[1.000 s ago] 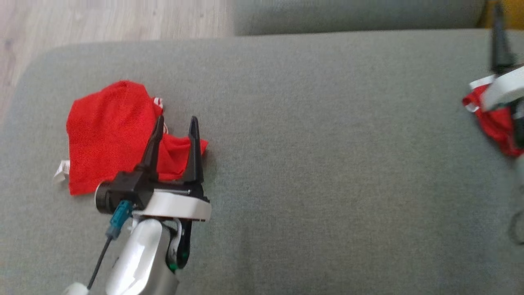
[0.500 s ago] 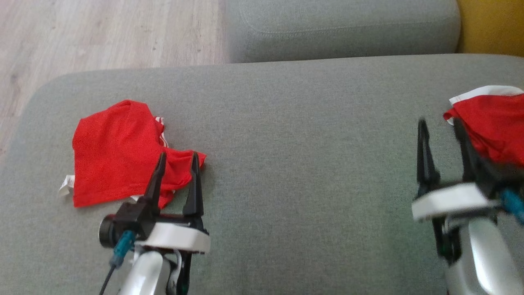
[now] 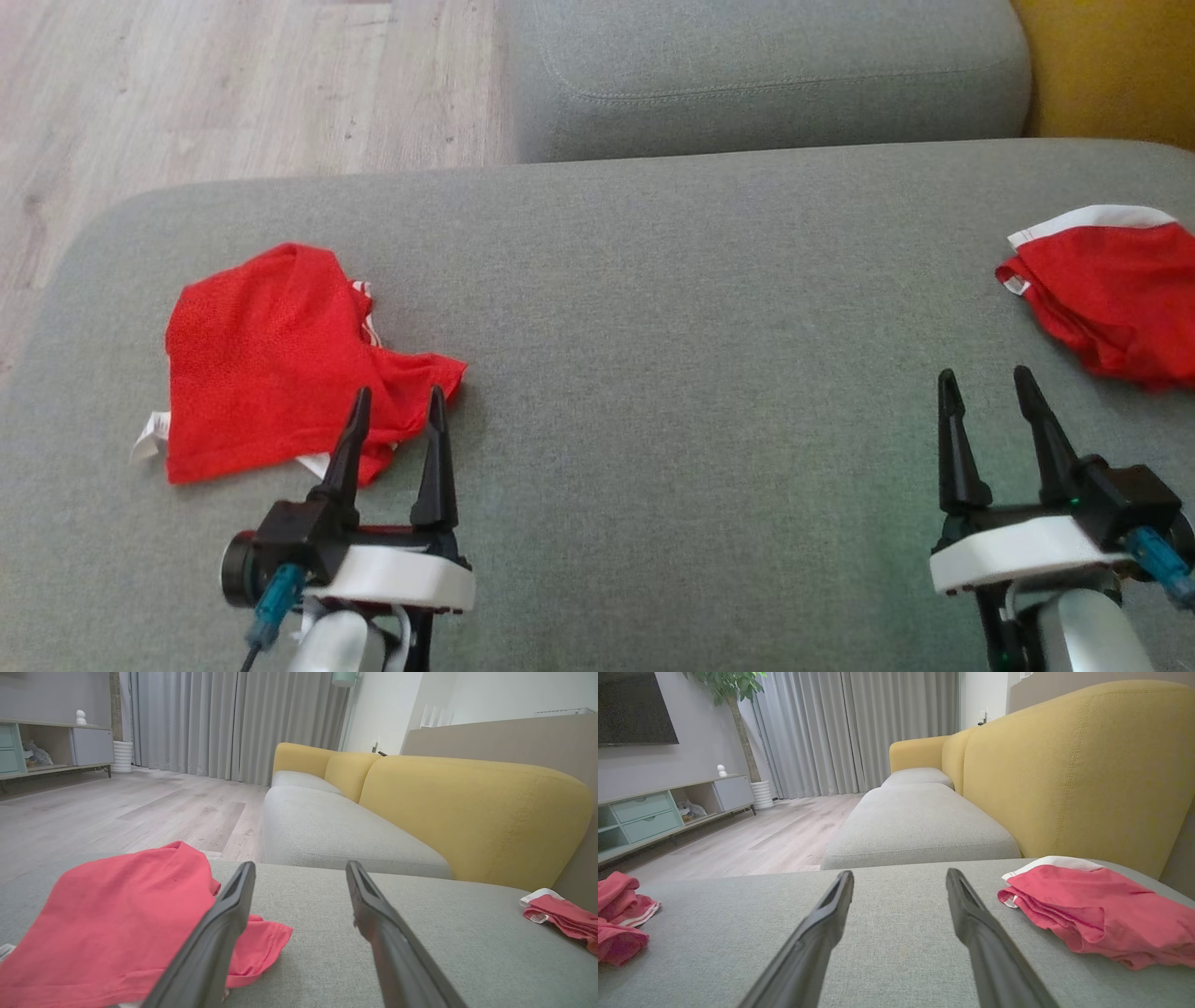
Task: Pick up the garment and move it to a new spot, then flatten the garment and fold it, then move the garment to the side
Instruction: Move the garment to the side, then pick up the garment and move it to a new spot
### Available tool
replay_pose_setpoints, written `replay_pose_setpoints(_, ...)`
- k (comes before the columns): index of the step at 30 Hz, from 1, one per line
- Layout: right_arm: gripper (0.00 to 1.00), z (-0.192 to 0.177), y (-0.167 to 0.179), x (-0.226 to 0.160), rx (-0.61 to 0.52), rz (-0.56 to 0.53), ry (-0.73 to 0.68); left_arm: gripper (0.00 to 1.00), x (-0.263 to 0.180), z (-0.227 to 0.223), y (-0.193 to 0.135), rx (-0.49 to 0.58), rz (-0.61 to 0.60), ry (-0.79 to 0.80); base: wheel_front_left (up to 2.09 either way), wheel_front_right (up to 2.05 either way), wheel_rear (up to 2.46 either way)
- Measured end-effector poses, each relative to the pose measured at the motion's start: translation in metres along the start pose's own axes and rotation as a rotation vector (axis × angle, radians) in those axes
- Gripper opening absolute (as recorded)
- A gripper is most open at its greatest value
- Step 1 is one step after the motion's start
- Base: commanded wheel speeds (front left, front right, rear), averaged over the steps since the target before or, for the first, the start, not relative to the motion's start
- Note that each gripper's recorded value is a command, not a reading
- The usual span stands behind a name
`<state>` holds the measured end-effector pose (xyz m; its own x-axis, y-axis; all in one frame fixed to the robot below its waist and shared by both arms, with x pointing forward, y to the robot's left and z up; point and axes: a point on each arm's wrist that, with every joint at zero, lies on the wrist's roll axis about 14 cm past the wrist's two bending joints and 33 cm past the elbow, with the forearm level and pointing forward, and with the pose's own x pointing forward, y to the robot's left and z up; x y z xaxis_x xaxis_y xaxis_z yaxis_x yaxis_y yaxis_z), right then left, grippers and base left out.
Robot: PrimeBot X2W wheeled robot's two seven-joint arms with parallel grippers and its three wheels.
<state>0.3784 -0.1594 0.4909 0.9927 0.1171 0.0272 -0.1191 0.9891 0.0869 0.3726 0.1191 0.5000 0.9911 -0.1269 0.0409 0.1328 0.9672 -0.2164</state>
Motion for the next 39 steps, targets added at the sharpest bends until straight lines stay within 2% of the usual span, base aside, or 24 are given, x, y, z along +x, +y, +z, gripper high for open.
replay_pose_setpoints(18,1.00,0.005,0.007,0.003,0.020,0.018,-0.020,1.00,-0.001,0.000,0.003,0.001,0.011,0.000,0.00,0.00,0.00)
replay_pose_setpoints(26,1.00,0.003,0.048,0.011,0.036,0.141,-0.014,1.00,-0.015,0.005,0.026,0.015,0.085,-0.014,0.00,0.00,0.00)
replay_pose_setpoints(39,1.00,-0.007,0.137,0.014,0.069,0.404,0.026,1.00,-0.063,0.017,0.087,0.049,0.292,-0.048,0.00,0.00,0.00)
